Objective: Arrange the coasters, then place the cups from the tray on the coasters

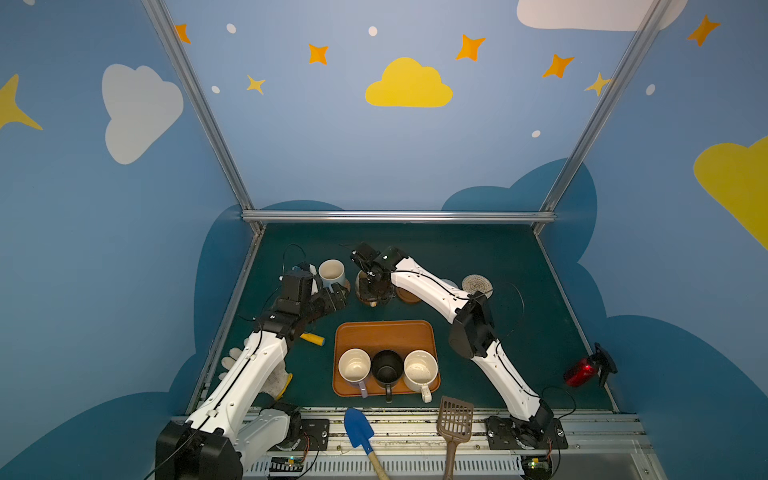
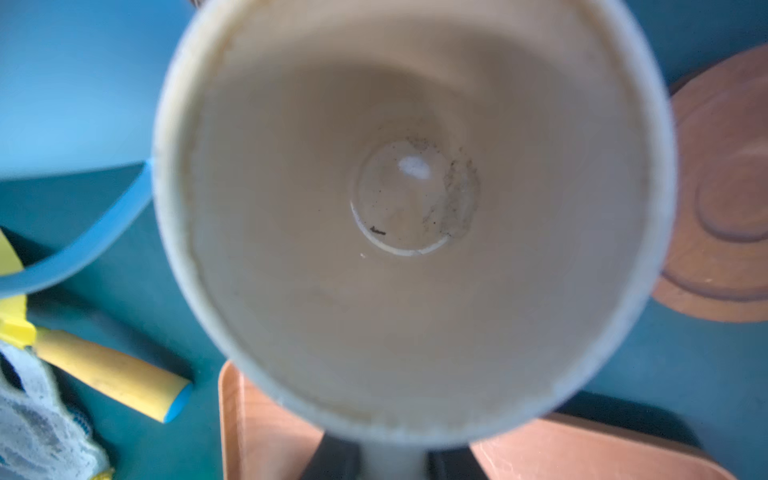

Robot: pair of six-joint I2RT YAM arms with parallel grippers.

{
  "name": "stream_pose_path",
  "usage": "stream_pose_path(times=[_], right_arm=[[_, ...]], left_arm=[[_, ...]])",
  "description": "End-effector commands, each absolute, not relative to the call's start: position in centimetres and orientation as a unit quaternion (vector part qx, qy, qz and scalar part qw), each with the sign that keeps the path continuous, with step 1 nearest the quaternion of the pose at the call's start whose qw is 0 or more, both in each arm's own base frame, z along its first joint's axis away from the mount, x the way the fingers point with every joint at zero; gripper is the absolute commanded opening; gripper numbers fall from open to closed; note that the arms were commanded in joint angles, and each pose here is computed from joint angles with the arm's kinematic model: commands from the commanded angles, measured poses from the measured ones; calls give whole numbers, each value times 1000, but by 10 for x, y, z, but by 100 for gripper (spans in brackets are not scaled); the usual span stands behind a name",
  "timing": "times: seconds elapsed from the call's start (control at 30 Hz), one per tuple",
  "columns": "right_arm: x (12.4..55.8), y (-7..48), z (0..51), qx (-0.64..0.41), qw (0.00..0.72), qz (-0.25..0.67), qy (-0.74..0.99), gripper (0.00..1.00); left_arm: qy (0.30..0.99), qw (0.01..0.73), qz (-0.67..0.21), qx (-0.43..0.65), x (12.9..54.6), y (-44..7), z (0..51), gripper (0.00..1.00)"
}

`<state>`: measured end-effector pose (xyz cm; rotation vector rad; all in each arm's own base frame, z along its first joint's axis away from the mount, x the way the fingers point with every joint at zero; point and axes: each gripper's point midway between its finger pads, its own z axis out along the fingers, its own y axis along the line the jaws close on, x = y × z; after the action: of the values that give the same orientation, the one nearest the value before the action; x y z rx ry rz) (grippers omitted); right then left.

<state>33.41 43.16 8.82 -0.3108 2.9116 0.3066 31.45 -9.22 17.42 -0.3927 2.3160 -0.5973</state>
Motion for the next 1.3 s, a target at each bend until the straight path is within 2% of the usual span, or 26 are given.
stream_pose_path(times=[0.0,0.43,0.83,0.93,1.03,1.27], right_arm=[[339,436,96,-104,107,115,982,0],[353,435,83,-98,137,96,981,0],[342,427,74,-99,115,81,985,1],[343,429,76,-97,116,89,984,7],[343,431,77,-98,114,94,984,19],[342,430,74,-96,104,98,985,32]], left_arm=[[894,355,-229,-150,312,-90,177,97],[894,353,-231,-150,312,-90,173,97],[893,354,-232,-149,311,-89,175,97],[891,360,-232,-150,312,-88,178,97],[891,358,-233,-150,311,-88,178,97],[891,359,-235,-151,310,-88,179,97]])
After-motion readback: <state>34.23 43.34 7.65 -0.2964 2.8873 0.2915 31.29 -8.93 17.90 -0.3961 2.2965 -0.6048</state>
